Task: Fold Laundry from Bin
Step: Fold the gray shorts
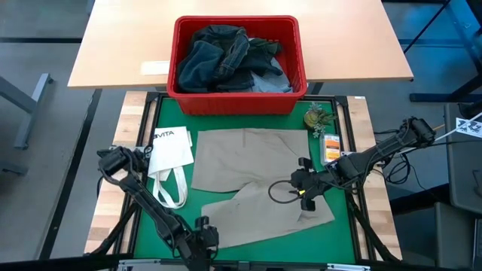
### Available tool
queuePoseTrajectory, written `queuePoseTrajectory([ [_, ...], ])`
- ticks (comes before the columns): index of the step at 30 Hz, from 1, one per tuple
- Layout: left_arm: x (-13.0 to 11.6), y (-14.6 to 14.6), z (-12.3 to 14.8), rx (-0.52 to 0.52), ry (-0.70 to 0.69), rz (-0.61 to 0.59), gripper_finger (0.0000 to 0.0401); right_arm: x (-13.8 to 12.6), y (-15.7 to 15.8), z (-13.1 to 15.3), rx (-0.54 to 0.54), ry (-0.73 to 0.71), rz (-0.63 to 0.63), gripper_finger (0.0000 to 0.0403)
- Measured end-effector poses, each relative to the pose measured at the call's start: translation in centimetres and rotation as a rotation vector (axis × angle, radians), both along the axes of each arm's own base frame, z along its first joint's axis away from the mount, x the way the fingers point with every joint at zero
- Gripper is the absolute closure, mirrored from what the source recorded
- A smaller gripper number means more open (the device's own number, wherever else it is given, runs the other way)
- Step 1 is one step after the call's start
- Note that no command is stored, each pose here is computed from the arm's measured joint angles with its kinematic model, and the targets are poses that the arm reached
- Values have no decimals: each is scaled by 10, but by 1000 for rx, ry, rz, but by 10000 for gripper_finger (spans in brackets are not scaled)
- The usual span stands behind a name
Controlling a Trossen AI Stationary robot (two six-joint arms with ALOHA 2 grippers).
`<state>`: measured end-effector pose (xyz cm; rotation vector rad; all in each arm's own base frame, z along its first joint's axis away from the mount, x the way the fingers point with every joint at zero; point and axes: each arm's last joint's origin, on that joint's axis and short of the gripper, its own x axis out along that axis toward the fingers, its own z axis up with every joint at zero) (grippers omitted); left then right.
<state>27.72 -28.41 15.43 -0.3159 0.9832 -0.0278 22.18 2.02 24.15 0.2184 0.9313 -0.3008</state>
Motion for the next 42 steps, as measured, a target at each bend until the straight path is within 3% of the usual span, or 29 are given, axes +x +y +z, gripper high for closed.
queuePoseTrajectory([
  [12,-1,-5,-28,59,45,-7,277,0,0,0,0,0,0,237],
  [20,1,-6,-27,28,74,-3,390,-2,0,-1,4,24,13,237],
  [30,16,-26,10,-80,20,-90,396,-16,4,-9,192,199,39,237],
  [38,20,-28,22,-84,15,-86,398,-28,31,-12,302,311,157,237],
  [42,19,-28,23,-80,21,-89,397,-35,51,-13,245,325,176,237],
])
